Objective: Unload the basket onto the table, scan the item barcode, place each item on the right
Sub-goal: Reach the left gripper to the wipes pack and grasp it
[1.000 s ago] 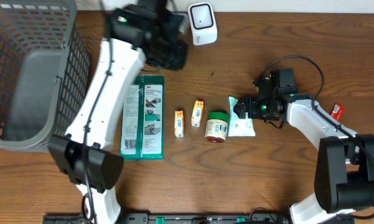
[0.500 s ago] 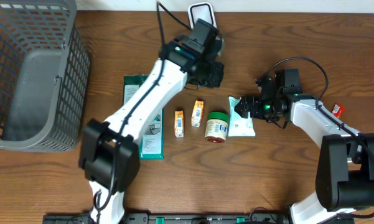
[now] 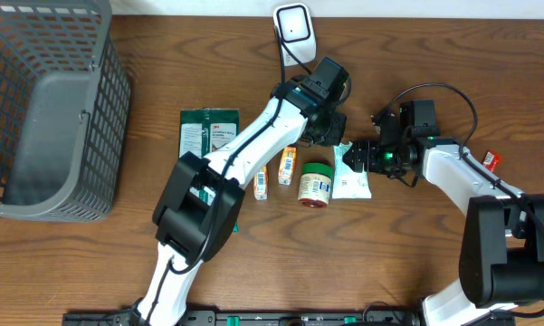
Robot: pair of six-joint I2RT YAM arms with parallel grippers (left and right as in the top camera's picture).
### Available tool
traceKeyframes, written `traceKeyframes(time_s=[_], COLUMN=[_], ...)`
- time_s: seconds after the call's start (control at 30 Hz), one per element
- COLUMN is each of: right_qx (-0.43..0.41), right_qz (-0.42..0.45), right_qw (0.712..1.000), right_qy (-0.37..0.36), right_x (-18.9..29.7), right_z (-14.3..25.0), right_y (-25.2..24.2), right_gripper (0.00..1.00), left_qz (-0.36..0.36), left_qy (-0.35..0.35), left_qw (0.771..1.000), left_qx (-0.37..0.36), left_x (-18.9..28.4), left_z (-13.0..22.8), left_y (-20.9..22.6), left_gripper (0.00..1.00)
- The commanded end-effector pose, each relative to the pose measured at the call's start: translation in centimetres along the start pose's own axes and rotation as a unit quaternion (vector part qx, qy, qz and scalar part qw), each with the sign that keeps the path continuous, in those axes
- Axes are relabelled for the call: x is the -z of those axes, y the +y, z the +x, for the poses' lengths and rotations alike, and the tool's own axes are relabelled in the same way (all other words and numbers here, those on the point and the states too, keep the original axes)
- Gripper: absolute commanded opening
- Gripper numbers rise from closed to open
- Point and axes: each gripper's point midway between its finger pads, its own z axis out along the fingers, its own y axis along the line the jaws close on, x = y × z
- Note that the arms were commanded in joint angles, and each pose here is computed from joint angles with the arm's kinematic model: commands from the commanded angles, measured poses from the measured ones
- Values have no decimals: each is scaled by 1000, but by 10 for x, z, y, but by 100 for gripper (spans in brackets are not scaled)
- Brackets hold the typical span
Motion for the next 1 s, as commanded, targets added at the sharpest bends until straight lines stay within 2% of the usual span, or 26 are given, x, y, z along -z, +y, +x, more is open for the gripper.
traceKeyframes(time_s=[0.0,0.17,0.4,0.6,0.77,0.97], right_qx=[-3,-16,-42,-42,-38,-47], right_qz=[-12,-50,-45,-53,-67,-69], right_qw=[1000,999,998,998,997,996], right_qy=[3,-3,-6,-4,-3,11], right_x=[0,8,16,17,18,17], right_z=[2,-2,-2,-1,0,8], right_y=[-3,-6,-24,-23,-18,-17], right_gripper=[79,79,79,79,80,74], left_qz=[-8,-9,-15,-48,-35,-25], left_qy=[14,28,41,41,43,49], left_qw=[1000,1000,999,998,998,998], left_qx=[5,-5,-6,-2,-2,-12], left_x=[-15,-34,-52,-62,-63,-66], left_z=[9,18,26,29,29,36], left_y=[2,-4,-1,13,8,-6], left_gripper=[11,12,12,12,13,13])
